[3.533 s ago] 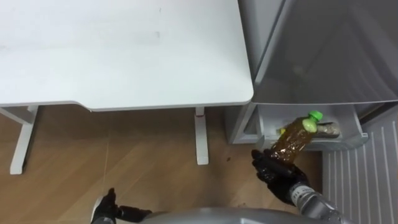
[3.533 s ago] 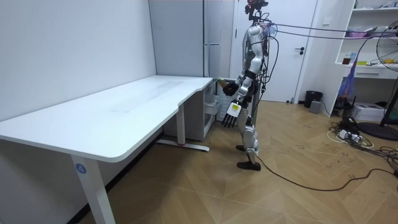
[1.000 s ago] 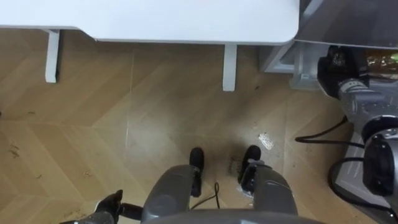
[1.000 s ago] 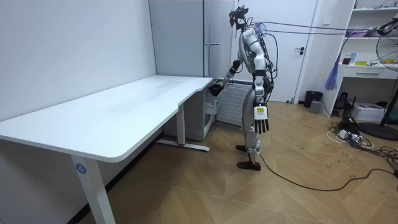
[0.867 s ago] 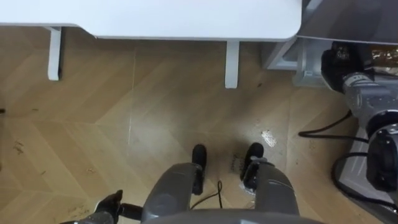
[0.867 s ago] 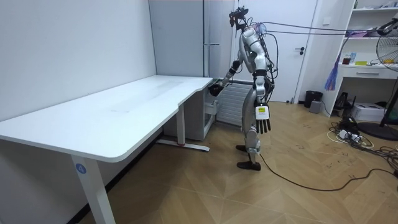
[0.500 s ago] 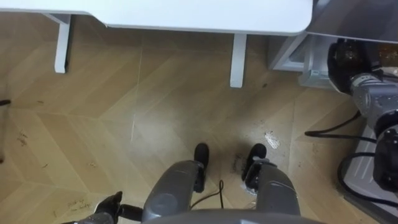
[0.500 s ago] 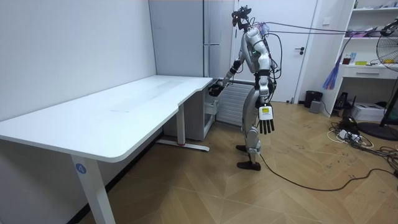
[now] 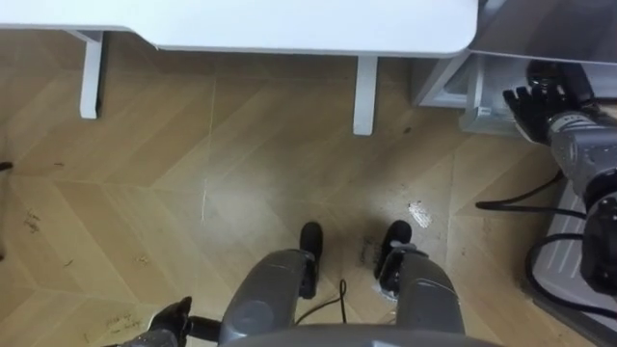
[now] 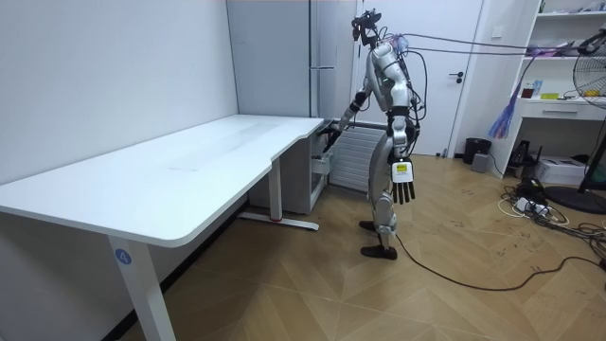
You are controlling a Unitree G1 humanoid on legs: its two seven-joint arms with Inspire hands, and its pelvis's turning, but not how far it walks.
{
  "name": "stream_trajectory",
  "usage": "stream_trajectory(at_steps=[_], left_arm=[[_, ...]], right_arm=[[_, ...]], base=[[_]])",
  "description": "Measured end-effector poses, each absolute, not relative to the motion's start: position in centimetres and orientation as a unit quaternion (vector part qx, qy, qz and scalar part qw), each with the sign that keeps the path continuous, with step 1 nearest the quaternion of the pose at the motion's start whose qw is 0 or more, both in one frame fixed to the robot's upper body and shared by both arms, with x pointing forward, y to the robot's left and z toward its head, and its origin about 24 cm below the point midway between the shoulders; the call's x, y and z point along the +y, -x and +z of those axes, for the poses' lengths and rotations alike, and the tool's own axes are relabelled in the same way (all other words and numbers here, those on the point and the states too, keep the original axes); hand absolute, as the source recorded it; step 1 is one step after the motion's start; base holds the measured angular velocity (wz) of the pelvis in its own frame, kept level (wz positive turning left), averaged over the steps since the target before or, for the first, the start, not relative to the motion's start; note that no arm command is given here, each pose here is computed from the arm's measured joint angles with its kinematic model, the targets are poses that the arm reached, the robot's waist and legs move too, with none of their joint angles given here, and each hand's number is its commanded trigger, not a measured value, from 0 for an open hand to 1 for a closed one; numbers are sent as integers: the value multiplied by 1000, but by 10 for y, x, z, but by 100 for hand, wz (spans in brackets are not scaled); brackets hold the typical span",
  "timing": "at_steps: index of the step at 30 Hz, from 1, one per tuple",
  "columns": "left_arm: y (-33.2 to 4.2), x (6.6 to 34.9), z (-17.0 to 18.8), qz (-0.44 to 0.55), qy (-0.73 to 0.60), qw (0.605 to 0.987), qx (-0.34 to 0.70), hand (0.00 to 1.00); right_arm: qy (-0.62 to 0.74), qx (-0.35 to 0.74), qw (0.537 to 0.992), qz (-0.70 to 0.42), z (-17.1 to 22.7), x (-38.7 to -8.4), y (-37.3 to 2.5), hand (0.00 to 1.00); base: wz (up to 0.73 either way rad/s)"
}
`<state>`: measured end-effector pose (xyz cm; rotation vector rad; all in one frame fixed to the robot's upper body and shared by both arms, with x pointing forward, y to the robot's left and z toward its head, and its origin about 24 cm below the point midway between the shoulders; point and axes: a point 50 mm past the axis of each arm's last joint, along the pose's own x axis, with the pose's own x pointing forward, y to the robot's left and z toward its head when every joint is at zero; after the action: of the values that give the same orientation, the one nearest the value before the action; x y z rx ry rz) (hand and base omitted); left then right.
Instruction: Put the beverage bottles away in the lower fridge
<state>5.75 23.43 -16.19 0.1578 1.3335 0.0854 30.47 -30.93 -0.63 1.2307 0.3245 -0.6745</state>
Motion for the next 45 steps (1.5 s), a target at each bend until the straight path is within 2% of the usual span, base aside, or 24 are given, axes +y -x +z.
stream_trajectory(at_steps=[10,25,35,45], left_arm=[[-58,238,-161,41,-77,782,617,0],[-58,248,-158,49,-76,785,613,0],[-61,250,-157,56,-82,788,607,0],[-64,251,-156,61,-90,794,598,0]], right_arm=[[-557,154,755,-309,-7,-309,-304,0],[-510,175,791,-290,-17,-311,-295,0],[-511,173,782,-312,-41,-330,-256,0],[-502,203,749,-382,-65,-337,-221,0]], base=[[3],[0],[-4],[-9]])
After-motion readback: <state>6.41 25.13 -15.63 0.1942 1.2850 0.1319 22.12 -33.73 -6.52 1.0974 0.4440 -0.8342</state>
